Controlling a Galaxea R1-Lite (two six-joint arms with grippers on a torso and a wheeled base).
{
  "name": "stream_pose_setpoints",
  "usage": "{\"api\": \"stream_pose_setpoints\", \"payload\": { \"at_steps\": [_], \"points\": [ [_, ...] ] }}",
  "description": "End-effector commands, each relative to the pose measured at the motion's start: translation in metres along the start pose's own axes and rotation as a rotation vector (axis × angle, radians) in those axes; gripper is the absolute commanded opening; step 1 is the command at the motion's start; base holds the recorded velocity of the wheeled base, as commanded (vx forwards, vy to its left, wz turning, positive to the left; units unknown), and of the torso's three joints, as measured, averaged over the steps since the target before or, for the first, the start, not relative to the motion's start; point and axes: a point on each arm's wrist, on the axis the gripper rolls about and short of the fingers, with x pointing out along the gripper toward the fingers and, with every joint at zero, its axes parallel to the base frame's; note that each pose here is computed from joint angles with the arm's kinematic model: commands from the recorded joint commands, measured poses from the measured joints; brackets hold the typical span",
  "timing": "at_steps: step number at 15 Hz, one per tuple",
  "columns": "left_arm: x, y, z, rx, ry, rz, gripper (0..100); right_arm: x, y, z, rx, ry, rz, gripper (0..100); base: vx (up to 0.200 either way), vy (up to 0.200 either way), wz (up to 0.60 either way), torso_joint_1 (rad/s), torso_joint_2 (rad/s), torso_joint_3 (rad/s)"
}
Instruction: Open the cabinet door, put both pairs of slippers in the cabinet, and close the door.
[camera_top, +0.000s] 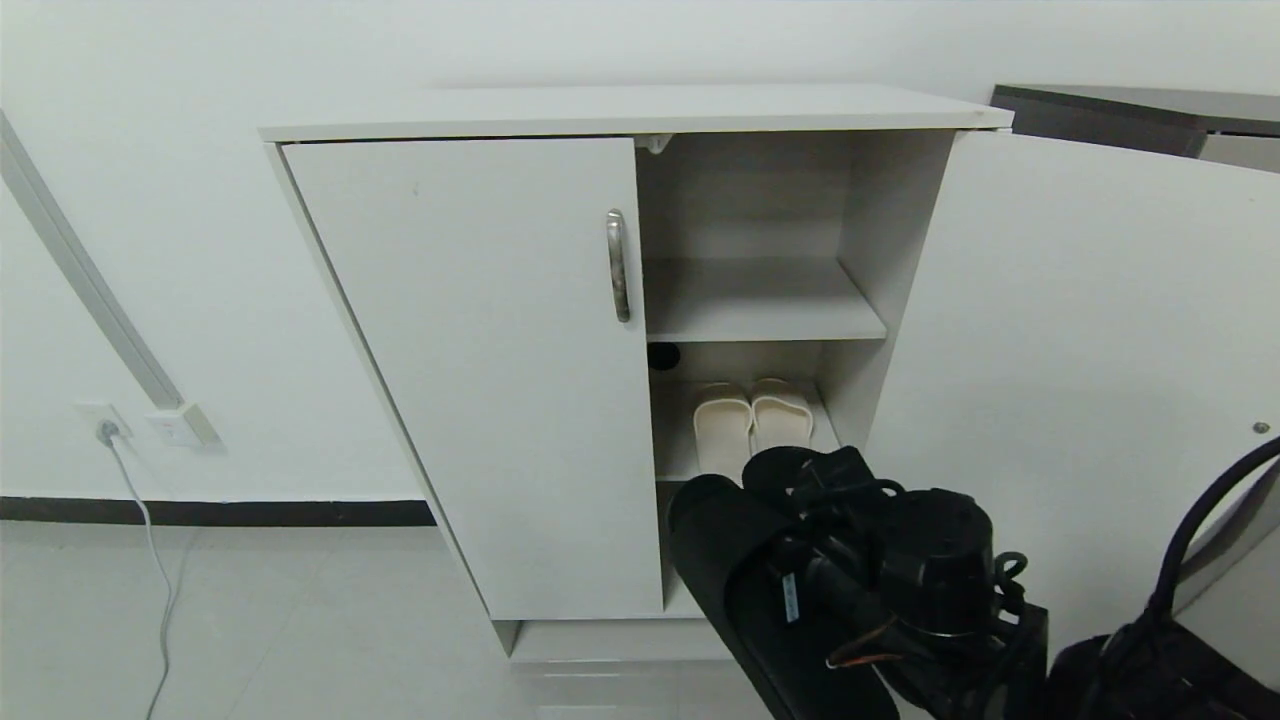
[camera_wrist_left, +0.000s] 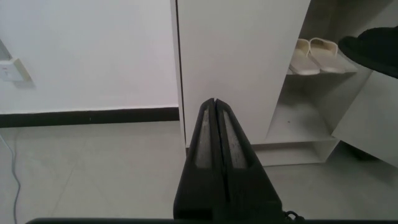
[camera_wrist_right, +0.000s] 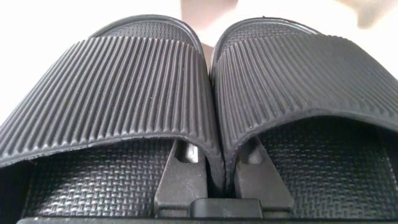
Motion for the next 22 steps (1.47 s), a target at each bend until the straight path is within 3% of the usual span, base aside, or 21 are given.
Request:
{"api": "stream_pose_setpoints", "payload": {
  "at_steps": [1,5,9,12,15,22],
  "points": [
    [0.000,0.000,0.000,0.000,0.001,-0.001,0,0.011,0.018,0.025,0.064,-0.019,-0.058,0,0.000,0.000,0.00,0.000,0.00,0.000],
    [0.000,0.000,0.000,0.002,0.002,-0.002,0,0.005,0.037,0.065,0.139,0.096,-0.220,0,0.000,0.000,0.00,0.000,0.00,0.000],
    [0.000,0.000,0.000,0.002,0.002,-0.002,0,0.001,0.043,0.092,0.170,0.128,-0.240,0,0.000,0.000,0.00,0.000,0.00,0.000],
    [0.000,0.000,0.000,0.002,0.002,-0.002,0,0.002,0.043,0.107,0.164,0.082,-0.338,0,0.000,0.000,0.00,0.000,0.00,0.000],
    [0.000,0.000,0.000,0.002,0.001,-0.002,0,0.001,0.044,0.122,0.160,0.045,-0.340,0,0.000,0.000,0.00,0.000,0.00,0.000],
    [0.000,0.000,0.000,0.002,0.001,-0.002,0,0.003,0.032,0.128,0.136,0.029,-0.390,0,0.000,0.000,0.00,0.000,0.00,0.000]
  ]
}}
